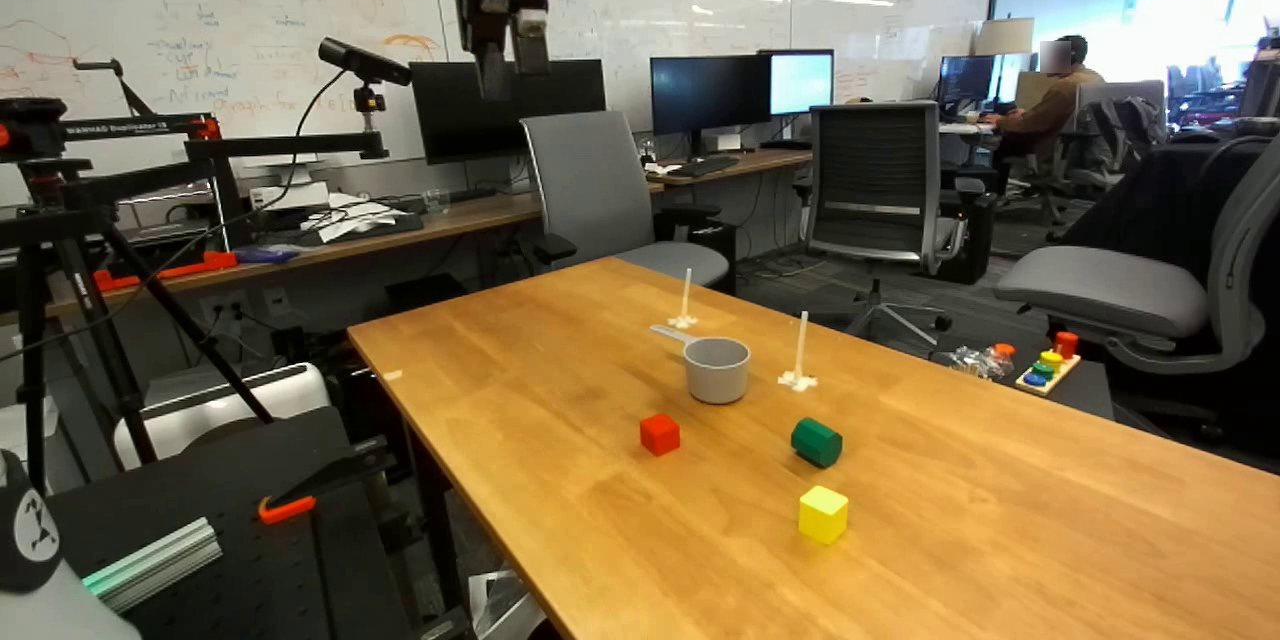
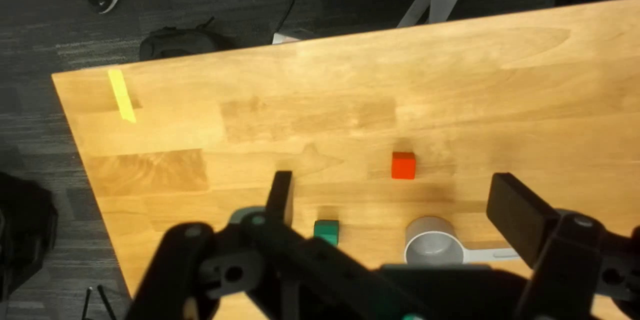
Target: Place the blocks inside the grey measuring cup
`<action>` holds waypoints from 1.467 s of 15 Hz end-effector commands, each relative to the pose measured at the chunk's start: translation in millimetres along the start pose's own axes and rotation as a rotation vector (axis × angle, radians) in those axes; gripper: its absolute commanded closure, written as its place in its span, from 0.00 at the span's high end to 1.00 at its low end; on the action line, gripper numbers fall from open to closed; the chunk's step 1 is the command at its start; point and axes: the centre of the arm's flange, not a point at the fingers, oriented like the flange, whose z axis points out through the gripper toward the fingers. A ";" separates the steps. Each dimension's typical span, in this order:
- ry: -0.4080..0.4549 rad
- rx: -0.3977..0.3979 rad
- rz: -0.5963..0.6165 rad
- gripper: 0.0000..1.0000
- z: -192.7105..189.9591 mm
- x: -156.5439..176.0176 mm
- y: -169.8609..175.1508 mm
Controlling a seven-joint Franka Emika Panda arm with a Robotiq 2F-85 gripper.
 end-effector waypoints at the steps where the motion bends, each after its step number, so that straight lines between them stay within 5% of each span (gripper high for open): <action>1: 0.028 -0.045 0.023 1.00 13.0 58.8 26.9; 5: -0.018 -0.107 0.119 1.00 48.6 104.3 77.7; 6: -0.001 -0.085 0.076 1.00 41.8 68.3 63.6; 15: -0.017 -0.084 0.071 1.00 48.3 73.2 63.6; 22: -0.081 -0.091 0.184 1.00 85.7 143.6 79.3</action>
